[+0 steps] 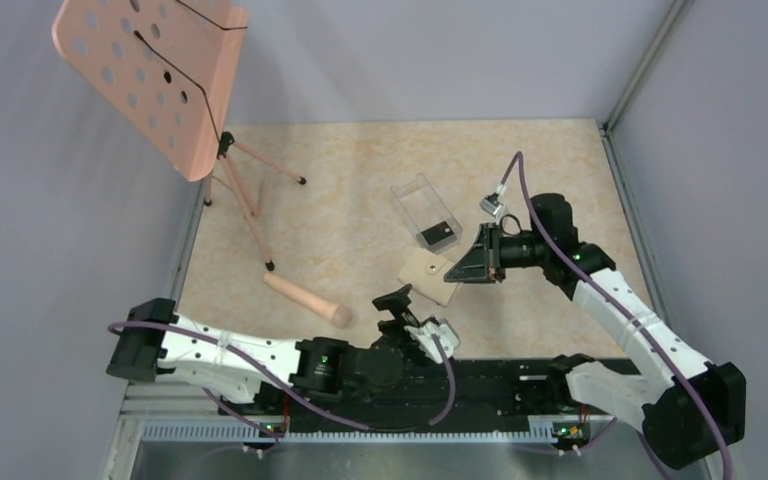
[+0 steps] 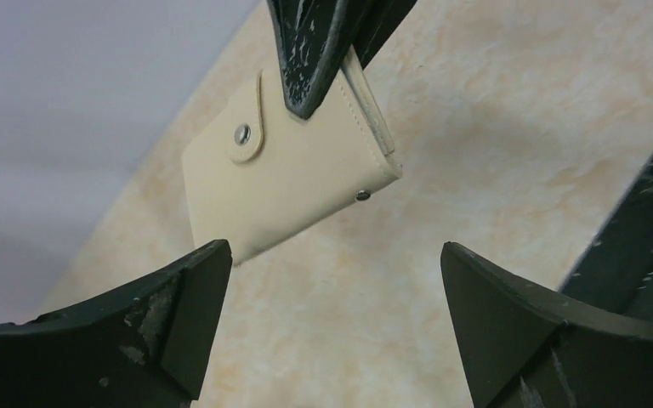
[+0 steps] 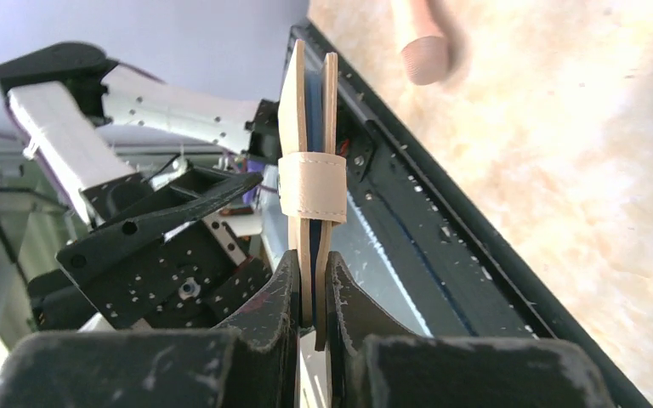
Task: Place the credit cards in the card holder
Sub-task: Open the card holder at the center of the board.
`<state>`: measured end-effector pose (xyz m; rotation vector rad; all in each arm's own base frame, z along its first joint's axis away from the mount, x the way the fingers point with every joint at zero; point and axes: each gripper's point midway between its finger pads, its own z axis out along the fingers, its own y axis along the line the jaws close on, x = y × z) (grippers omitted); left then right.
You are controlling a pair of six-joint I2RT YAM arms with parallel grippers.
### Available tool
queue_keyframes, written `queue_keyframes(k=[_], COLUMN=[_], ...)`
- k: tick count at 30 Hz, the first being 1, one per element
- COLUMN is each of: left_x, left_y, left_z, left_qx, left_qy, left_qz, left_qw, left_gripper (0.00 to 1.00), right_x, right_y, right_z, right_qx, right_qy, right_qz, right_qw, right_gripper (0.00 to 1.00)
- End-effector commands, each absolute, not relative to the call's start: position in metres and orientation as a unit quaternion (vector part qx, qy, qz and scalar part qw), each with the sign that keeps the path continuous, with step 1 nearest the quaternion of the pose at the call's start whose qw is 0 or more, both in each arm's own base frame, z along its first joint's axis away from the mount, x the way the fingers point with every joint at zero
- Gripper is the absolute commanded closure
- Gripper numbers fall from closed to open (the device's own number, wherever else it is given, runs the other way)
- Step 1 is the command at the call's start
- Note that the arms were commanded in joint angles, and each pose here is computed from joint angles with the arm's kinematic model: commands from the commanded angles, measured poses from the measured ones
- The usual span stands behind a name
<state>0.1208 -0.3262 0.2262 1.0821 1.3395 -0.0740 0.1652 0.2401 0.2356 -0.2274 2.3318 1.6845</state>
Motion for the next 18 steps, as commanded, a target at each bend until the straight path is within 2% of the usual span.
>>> queue_keyframes(k=[1, 6, 11, 15, 18], left_x=[0.109, 0.104, 0.142, 0.160, 0.168], left_y=[-0.333, -0.348, -0.330, -0.311, -0.295], left_z=[0.216, 0.198, 0.189, 0.196, 0.211], left_qx=[0.279, 0.209, 0.090, 0.012, -0.046], left_qy=[0.731, 0.786, 0.826, 0.799, 0.750], left_qz=[-0.184, -0.311, -0.367, -0.451, -0.528], left_qw=[0.595, 0.492, 0.419, 0.397, 0.394], left_gripper=[0.01, 0.02, 0.02, 0.01, 0.01], right_x=[0.179, 0.187, 0.189, 0.190, 0.189], right_y=[0.223, 0.209, 0.207, 0.208, 0.209], right_z=[0.243, 0.239, 0.234, 0.235, 0.239], right_qx=[-0.076, -0.059, -0.056, -0.059, -0.062], right_qy=[0.810, 0.818, 0.823, 0.821, 0.815], right_qz=[0.550, 0.535, 0.524, 0.528, 0.537], right_qw=[0.188, 0.203, 0.210, 0.210, 0.210], right_gripper=[1.00, 1.00, 1.00, 1.00, 1.00])
